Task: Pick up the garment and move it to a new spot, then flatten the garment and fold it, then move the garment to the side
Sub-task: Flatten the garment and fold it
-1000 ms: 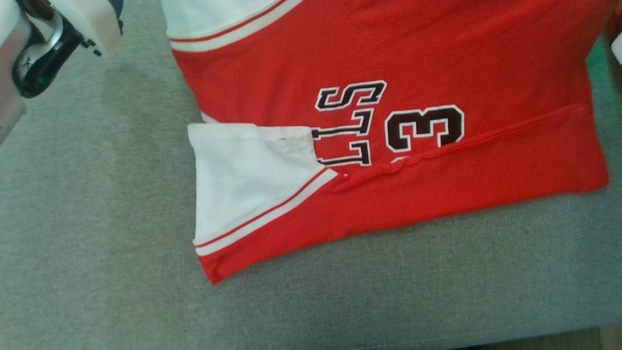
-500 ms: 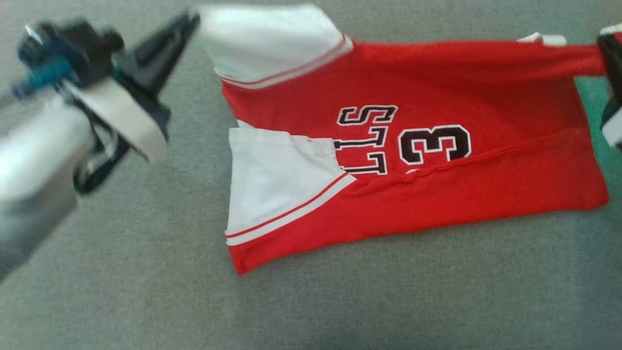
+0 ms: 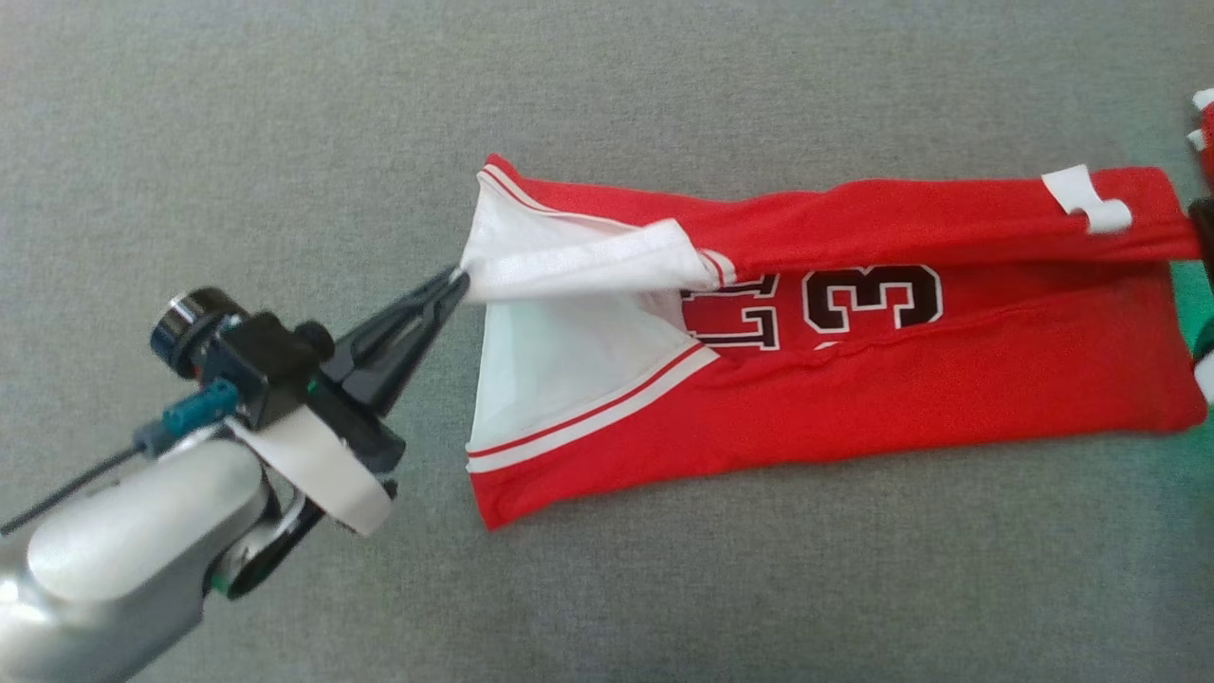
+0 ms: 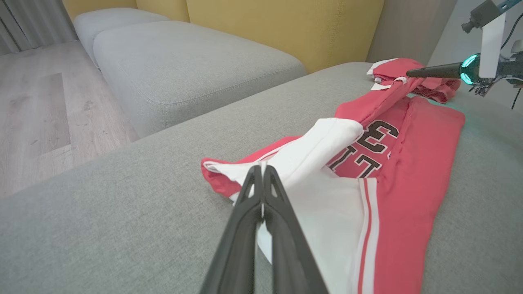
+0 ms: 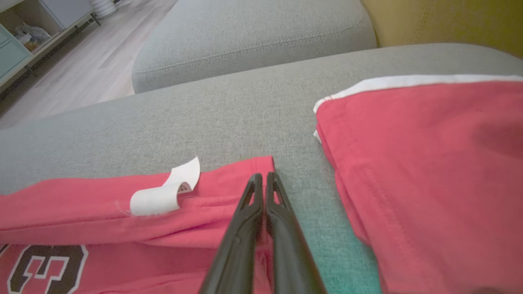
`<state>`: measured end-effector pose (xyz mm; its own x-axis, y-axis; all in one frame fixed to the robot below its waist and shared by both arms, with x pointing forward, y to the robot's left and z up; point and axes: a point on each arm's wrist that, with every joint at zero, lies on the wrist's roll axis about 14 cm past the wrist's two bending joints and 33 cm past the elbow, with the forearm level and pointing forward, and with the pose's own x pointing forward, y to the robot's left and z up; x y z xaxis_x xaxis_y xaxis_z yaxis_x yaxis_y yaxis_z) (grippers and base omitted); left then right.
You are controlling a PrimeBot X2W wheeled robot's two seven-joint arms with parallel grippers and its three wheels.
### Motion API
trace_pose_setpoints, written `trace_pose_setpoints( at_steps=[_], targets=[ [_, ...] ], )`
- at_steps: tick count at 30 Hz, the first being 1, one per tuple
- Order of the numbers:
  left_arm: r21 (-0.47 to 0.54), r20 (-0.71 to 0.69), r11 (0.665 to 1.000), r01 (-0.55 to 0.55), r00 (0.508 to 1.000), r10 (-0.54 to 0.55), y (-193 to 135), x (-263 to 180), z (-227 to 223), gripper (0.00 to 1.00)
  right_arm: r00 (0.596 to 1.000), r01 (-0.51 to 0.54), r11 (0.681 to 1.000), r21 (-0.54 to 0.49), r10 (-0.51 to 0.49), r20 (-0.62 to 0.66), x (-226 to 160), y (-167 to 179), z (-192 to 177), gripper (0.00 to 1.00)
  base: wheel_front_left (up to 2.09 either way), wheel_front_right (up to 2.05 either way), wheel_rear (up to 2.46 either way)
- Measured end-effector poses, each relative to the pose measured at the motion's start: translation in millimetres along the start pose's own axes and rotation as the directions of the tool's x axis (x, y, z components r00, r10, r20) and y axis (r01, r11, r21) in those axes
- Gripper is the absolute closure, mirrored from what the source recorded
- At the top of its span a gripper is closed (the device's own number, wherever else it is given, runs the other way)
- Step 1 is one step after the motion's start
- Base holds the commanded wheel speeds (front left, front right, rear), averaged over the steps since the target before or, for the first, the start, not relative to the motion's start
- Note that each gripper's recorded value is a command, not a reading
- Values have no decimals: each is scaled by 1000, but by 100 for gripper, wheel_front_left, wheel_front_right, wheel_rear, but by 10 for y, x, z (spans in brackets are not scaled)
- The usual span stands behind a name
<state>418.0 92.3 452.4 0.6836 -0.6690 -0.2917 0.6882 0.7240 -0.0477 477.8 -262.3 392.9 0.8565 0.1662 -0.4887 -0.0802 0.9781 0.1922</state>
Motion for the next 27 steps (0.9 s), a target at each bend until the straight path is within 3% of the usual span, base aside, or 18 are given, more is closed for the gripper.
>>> trace_pose_setpoints(
  at_steps=[13, 19, 21, 22, 23, 24, 25, 26, 27],
  targets=[
    [-58, 1, 998, -35, 999, 35, -121, -134, -106, 100, 1000, 24, 1000, 10, -24, -1, -170, -86, -181, 100, 0, 0, 0],
    [-123, -7, 991, -45, 999, 45, -256, -131, -223, 100, 1000, 0, 1000, 3, 0, -11, -208, 51, -261, 100, 0, 0, 0],
    [-176, 11, 983, -56, 998, 59, -317, -85, -215, 100, 1000, 6, 1000, 1, -6, -22, -231, 62, -323, 74, 0, 0, 0],
    [-197, 21, 978, -61, 998, 67, -344, -68, -206, 92, 1000, 10, 1000, 3, -10, -25, -246, 63, -342, 59, 0, 0, 0],
    [-217, 28, 973, -71, 996, 79, -357, -59, -203, 82, 1000, 15, 1000, 2, -15, -21, -259, 65, -343, 18, 0, 0, 0],
    [-234, 33, 969, -83, 995, 93, -361, -60, -208, 71, 1000, 21, 1000, 0, -21, -15, -278, 60, -340, 0, 0, 0, 0],
    [-246, 37, 965, -97, 993, 109, -361, -67, -217, 56, 999, 33, 999, -4, -33, -6, -300, 42, -327, 0, 0, 0, 0],
    [-259, 39, 959, -113, 991, 127, -360, -80, -226, 0, 999, 50, 999, -9, -50, 12, -323, 10, -297, 0, 0, 0, 0],
    [-268, 47, 955, -130, 988, 148, -360, -93, -222, 0, 997, 67, 998, -14, -66, 33, -350, -21, -262, 0, 0, 0, 0]
  ],
)
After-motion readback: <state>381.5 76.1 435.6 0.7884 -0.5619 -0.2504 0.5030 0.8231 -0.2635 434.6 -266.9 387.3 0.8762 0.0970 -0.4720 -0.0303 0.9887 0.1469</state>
